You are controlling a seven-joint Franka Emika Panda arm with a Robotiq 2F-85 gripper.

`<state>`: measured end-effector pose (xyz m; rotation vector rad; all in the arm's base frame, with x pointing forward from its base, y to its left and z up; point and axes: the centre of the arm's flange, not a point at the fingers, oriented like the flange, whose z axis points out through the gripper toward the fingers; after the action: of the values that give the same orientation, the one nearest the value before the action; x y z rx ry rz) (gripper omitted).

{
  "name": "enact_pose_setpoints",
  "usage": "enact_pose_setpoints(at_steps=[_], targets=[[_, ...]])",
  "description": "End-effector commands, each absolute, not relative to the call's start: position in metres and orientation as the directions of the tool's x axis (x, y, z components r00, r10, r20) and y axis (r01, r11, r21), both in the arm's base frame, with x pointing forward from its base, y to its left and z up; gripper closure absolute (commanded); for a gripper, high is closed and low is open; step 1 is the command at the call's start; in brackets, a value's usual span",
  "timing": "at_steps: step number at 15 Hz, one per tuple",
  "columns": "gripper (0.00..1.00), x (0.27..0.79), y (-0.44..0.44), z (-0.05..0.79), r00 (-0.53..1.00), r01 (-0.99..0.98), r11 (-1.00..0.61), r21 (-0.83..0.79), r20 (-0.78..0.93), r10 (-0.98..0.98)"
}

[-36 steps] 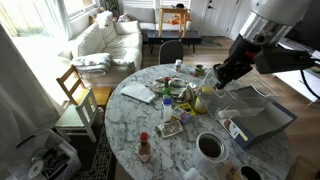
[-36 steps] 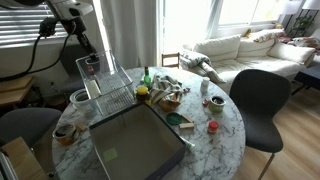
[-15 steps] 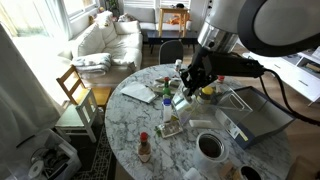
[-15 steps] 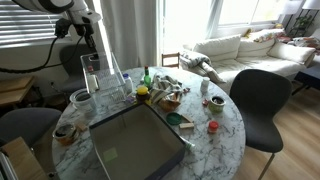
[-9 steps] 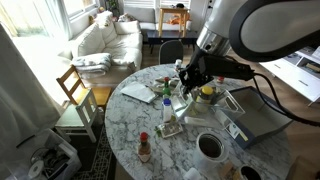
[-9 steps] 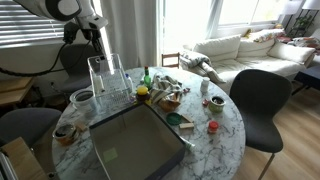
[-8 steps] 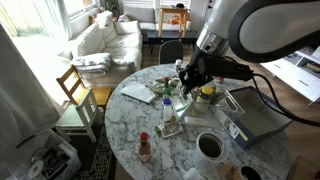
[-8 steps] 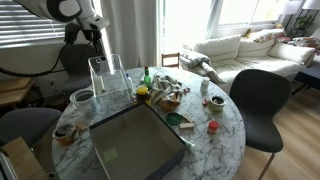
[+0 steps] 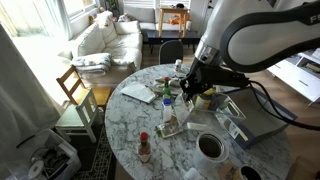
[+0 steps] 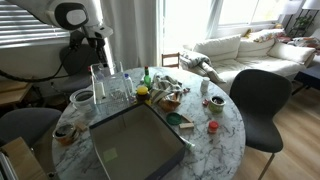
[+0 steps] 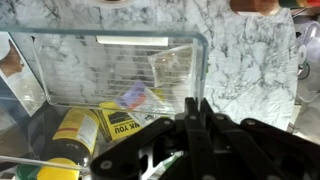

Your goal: Remove the clear box from the blue box, then move the clear cup to the left

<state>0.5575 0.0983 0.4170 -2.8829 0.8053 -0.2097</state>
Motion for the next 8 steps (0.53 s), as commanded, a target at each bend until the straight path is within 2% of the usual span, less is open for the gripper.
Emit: enact_pose_setpoints(at_steps=[1, 8], targets=[[0.99, 0.554, 0.096, 0.405, 0.842, -0.517, -0.840, -0.163, 0.077, -0.533], [0.99, 0.550, 0.096, 0.376, 0.856, -0.514, -0.853, -0.092, 0.013, -0.517]])
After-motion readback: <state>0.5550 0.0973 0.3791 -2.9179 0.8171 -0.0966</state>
